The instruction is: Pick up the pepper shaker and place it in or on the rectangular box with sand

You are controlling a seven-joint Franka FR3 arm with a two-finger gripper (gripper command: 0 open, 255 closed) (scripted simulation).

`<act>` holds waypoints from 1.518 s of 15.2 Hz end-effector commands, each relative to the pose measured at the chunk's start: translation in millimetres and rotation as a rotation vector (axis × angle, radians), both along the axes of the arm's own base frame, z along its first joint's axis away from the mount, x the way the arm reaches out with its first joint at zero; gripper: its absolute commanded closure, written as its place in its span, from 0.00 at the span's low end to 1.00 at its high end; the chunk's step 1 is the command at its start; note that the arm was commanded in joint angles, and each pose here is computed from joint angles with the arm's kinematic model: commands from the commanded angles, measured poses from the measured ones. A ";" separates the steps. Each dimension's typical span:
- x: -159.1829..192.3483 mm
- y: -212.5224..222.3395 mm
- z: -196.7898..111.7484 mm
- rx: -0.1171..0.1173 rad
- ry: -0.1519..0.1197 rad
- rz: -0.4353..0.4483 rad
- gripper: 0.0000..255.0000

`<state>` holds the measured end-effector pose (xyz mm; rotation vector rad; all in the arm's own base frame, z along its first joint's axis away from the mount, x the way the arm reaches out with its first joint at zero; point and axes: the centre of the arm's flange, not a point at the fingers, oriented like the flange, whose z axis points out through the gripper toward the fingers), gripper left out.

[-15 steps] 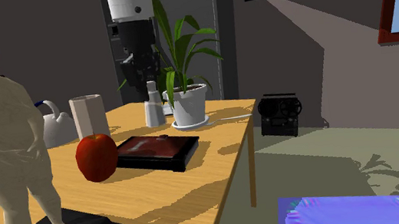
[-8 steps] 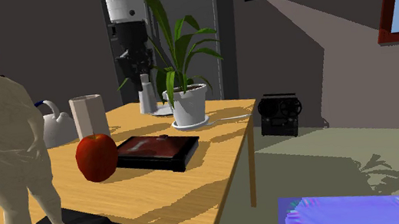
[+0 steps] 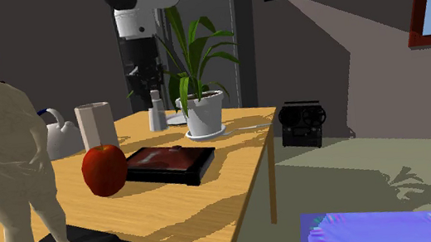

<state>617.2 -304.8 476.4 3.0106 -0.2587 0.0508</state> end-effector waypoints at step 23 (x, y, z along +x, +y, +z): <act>0.0 -0.7 -69.9 0.000 -0.001 0.000 0.00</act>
